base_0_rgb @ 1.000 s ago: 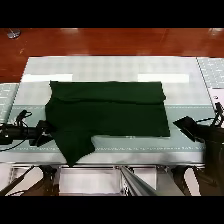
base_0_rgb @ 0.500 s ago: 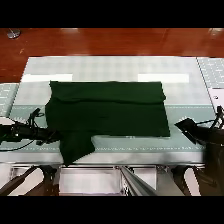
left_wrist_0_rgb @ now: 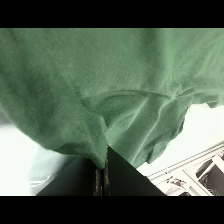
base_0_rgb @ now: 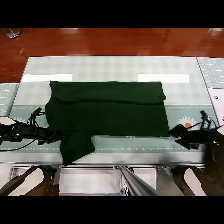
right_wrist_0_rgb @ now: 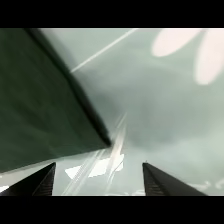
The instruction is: Fold the shirts.
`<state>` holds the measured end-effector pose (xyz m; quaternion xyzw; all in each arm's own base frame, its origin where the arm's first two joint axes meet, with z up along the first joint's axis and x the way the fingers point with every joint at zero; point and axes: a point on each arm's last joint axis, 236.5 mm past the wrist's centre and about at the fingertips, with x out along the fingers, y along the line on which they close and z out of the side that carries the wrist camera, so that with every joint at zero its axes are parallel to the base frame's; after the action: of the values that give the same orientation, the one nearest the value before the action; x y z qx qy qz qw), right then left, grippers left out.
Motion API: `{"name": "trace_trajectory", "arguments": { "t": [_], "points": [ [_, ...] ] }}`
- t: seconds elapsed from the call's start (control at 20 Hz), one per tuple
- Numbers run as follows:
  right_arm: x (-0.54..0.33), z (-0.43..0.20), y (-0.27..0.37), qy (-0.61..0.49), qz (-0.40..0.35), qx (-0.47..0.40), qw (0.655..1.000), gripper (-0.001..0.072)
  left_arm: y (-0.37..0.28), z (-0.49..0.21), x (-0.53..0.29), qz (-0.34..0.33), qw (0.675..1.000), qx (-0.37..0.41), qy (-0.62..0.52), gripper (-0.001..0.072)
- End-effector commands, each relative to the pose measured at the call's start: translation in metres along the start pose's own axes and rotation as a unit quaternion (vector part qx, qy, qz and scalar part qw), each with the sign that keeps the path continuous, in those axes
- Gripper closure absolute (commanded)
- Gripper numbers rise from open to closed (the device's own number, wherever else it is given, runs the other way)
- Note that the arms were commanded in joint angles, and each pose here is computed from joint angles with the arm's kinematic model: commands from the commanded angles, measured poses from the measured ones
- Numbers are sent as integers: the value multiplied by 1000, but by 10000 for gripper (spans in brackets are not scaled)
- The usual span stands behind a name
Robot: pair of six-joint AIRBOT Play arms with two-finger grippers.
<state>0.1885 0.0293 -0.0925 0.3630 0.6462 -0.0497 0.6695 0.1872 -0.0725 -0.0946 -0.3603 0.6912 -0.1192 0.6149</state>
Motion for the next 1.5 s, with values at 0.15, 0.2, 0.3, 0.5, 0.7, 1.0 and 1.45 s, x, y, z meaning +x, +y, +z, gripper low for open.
{"name": "trace_trajectory", "arguments": {
  "t": [0.15,0.2,0.3,0.5,0.7,1.0,1.45],
  "points": [
    [21,20,40,-1,27,-33,999,97,-2,7,0,-3,1000,-1,-16,690],
    [24,21,42,6,26,-35,999,119,-2,10,-1,-4,1000,-2,-22,690],
    [32,19,46,26,21,-44,998,454,-8,16,-1,-17,999,-7,-33,690],
    [10,48,73,-6,34,-105,994,681,-34,42,-20,-47,996,5,-71,689],
    [-36,104,115,-91,49,-142,984,682,-69,97,-59,-74,983,30,-162,690],
    [-28,169,152,-144,57,-139,978,682,-97,192,-82,-46,965,57,-252,691],
    [12,237,181,-121,82,-110,983,682,-122,282,-45,-61,980,55,-179,690]
  ]
}}
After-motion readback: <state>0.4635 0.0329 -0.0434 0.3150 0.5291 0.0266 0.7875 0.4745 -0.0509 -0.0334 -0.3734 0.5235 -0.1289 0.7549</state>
